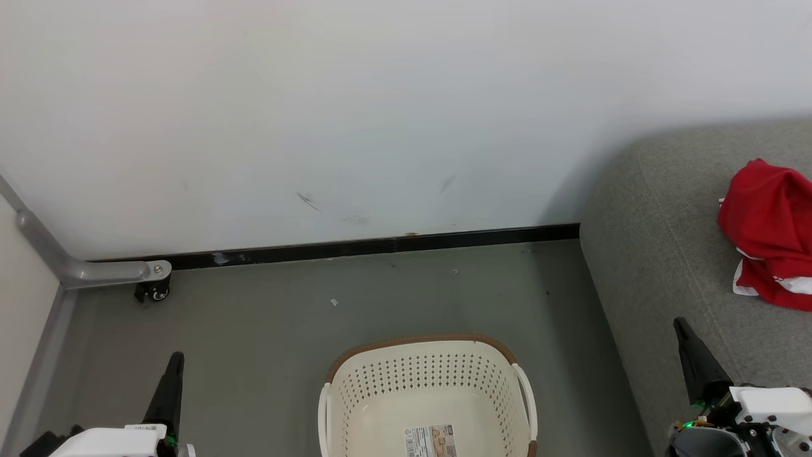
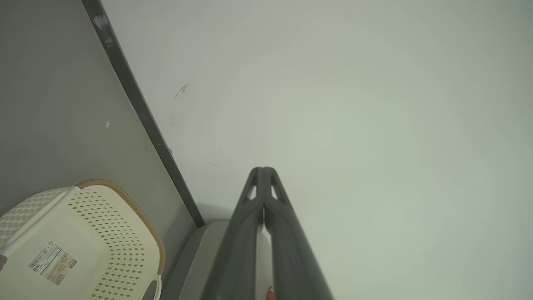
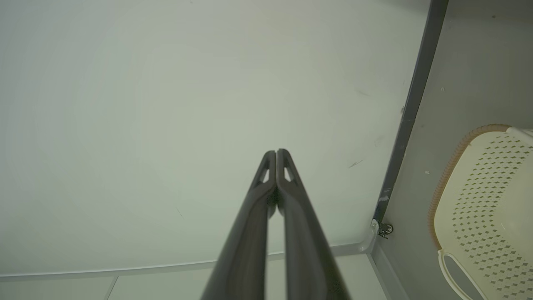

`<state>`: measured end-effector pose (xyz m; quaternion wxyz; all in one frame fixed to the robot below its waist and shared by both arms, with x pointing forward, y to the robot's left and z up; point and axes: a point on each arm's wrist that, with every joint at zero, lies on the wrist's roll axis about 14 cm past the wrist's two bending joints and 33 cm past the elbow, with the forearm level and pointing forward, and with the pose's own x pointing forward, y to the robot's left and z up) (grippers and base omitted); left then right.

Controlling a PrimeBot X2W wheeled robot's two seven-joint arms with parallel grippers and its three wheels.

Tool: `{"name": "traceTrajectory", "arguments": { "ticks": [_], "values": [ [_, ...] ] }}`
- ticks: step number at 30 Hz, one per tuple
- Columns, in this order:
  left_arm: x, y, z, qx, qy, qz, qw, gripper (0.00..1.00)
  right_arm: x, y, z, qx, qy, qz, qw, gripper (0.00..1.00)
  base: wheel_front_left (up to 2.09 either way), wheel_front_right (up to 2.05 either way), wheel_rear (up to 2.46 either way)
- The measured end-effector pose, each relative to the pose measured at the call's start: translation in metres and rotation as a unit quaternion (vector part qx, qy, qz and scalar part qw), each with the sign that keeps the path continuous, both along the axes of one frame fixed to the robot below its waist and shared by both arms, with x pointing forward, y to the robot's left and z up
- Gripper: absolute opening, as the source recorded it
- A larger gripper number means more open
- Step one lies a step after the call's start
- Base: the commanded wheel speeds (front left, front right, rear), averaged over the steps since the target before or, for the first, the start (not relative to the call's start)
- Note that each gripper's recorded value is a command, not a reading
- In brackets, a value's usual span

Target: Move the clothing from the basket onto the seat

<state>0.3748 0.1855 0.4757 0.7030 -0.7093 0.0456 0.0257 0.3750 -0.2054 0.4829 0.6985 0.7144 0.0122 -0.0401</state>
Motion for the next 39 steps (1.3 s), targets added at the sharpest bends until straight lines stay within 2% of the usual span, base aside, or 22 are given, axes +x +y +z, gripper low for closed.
{"name": "traceTrajectory", "arguments": {
  "ticks": [39],
  "values": [
    [0.0001, 0.0003, 0.0012, 0.0, -0.004, 0.0, 1.0, 0.0, 0.0005, 0.0005, 0.0005, 0.001, -0.001, 0.002, 1.0, 0.0, 0.0, 0.0, 0.0]
  ]
}}
